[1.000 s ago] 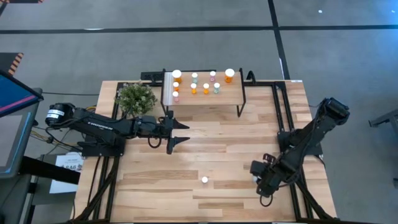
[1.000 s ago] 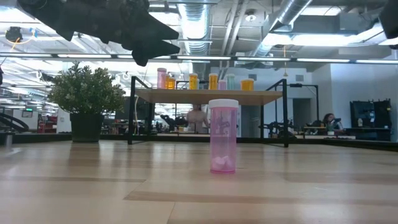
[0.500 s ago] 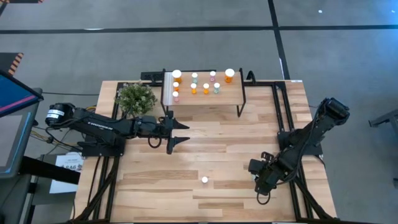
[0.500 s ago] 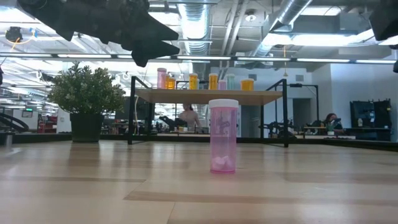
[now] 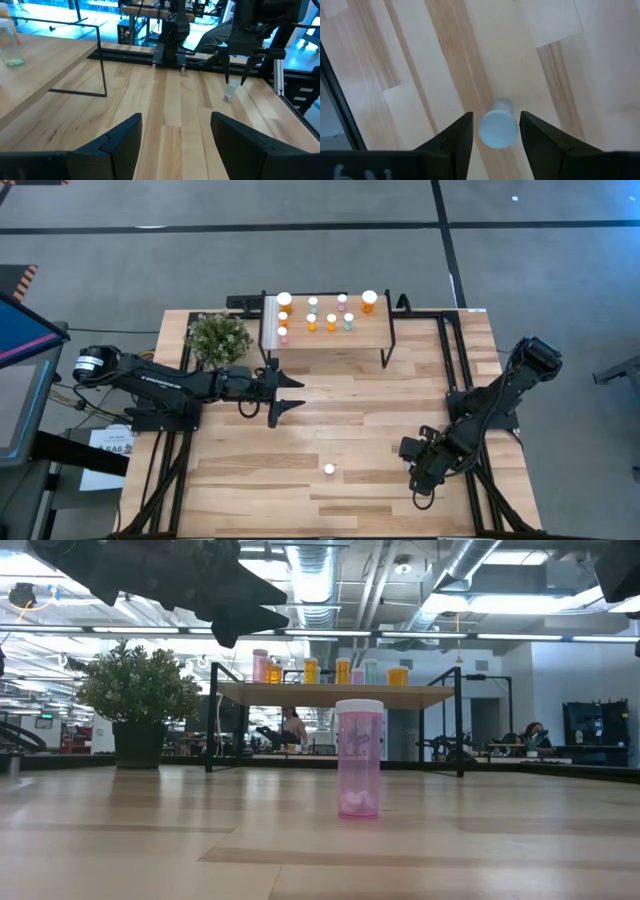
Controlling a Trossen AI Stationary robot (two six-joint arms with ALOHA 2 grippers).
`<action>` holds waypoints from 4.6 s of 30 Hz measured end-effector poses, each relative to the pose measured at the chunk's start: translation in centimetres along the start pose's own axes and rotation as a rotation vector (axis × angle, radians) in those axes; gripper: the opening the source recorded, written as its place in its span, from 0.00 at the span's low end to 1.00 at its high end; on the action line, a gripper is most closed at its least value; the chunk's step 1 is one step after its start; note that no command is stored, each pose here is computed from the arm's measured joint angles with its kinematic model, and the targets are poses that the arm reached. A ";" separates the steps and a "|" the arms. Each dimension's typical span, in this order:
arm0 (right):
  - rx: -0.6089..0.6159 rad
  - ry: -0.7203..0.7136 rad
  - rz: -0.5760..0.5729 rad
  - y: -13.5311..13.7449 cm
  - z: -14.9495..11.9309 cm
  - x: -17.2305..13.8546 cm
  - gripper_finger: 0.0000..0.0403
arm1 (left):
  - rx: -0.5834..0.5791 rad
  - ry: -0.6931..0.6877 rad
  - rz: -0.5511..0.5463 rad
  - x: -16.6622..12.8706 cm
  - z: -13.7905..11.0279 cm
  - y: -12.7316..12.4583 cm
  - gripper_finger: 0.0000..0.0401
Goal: Pick and place medicine bottles onto shelf by color
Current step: Put the small blue pill bottle on the shelf, then put the small pink pill bottle on the shelf
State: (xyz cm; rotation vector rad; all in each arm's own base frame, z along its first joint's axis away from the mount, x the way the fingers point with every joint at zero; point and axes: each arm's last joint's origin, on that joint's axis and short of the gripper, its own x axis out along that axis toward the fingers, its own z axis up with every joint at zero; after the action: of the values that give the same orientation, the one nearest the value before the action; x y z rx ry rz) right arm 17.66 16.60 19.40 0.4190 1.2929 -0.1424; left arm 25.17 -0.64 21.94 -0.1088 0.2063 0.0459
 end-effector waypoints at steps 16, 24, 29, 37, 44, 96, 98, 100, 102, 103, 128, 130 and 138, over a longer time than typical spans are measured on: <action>-0.017 -0.003 0.012 0.3 -0.4 0.0 0.45 | 0.000 0.010 0.001 0.0 -0.1 0.0 0.56; -0.036 0.032 -0.050 0.7 -0.6 2.1 0.45 | -0.004 0.011 0.001 0.0 -0.1 0.0 0.56; -0.038 0.072 -0.056 0.8 -0.7 2.8 0.45 | -0.004 0.012 0.001 0.0 -0.1 0.0 0.56; -0.036 0.067 -0.027 1.0 -0.6 2.5 0.44 | -0.007 0.012 0.001 0.0 -0.1 0.0 0.56; -0.043 0.067 -0.025 1.0 -0.6 2.5 0.36 | -0.007 0.012 0.001 0.0 -0.1 0.0 0.56; -0.153 -0.304 -0.246 -25.4 21.8 -15.4 0.35 | 0.062 -0.087 0.069 -7.2 1.5 0.5 0.56; -0.147 -0.284 -0.244 -26.2 22.3 -15.3 0.35 | 0.061 -0.088 0.069 -7.2 1.5 0.5 0.56; -0.147 -0.274 -0.224 -26.8 22.8 -15.1 0.35 | 0.061 -0.087 0.069 -7.2 1.5 0.5 0.56; -0.152 -0.265 -0.204 -27.2 23.3 -14.8 0.34 | 0.061 -0.087 0.069 -7.2 1.5 0.5 0.56; -0.154 -0.259 -0.202 -27.3 23.6 -14.7 0.35 | 0.061 -0.087 0.069 -7.2 1.5 0.5 0.56; -0.122 -0.226 -0.247 -27.9 25.7 -15.1 0.54 | 0.058 -0.064 0.070 -7.2 1.3 0.5 0.56; -0.115 -0.217 -0.244 -27.7 25.6 -15.6 0.55 | 0.056 -0.064 0.070 -7.2 1.3 0.5 0.56; 0.006 -0.071 -0.183 -26.2 23.8 -17.4 0.53 | 0.039 -0.077 0.014 -7.2 1.4 0.4 0.56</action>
State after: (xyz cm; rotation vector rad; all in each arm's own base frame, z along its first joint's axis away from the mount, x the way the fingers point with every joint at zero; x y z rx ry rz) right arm 25.54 -18.73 35.20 0.2974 1.2597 -0.3130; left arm 18.39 -0.36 24.78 -0.0667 0.1314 0.0603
